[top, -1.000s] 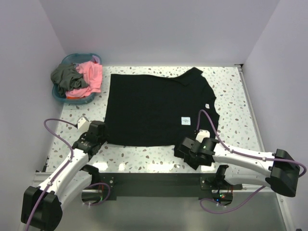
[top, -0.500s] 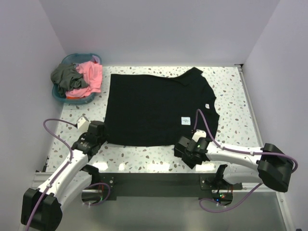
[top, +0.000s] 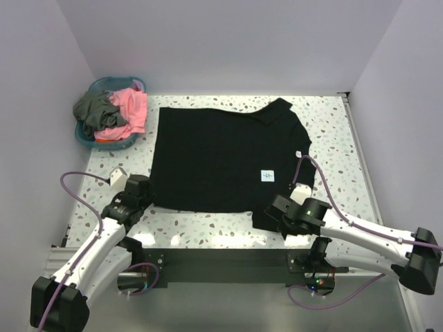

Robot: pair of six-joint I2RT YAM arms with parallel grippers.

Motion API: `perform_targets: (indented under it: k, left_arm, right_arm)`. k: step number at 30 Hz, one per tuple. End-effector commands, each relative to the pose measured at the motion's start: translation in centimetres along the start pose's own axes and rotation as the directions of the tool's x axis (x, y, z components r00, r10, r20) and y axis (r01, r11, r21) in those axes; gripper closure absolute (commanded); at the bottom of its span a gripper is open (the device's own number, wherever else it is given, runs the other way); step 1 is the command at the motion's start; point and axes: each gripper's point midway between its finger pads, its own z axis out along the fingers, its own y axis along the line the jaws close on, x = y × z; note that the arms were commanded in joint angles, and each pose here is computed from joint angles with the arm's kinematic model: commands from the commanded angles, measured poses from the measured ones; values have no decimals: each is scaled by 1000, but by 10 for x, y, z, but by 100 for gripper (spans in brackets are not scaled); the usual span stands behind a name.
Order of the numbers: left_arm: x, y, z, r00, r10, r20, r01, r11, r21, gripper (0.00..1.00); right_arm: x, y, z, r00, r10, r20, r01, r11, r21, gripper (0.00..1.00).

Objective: Fold and stack the t-shirts
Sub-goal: Fold the tshirt

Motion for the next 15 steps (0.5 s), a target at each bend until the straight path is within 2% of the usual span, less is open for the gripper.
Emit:
perform_targets:
  k: [1, 6, 15]
  left_arm:
    - [-16, -11, -9, 999, -7, 39, 6, 1000, 29, 100]
    - [-21, -23, -11, 999, 12, 35, -14, 998, 57, 100]
    - [-45, -53, -6, 998, 19, 65, -22, 998, 51, 100]
  right_arm:
    - [-31, -13, -29, 994, -15, 104, 12, 1000, 22, 100]
    - [-78, 2, -51, 972, -72, 222, 67, 997, 29, 100]
    - [-158, 33, -39, 953, -120, 278, 109, 993, 54, 100]
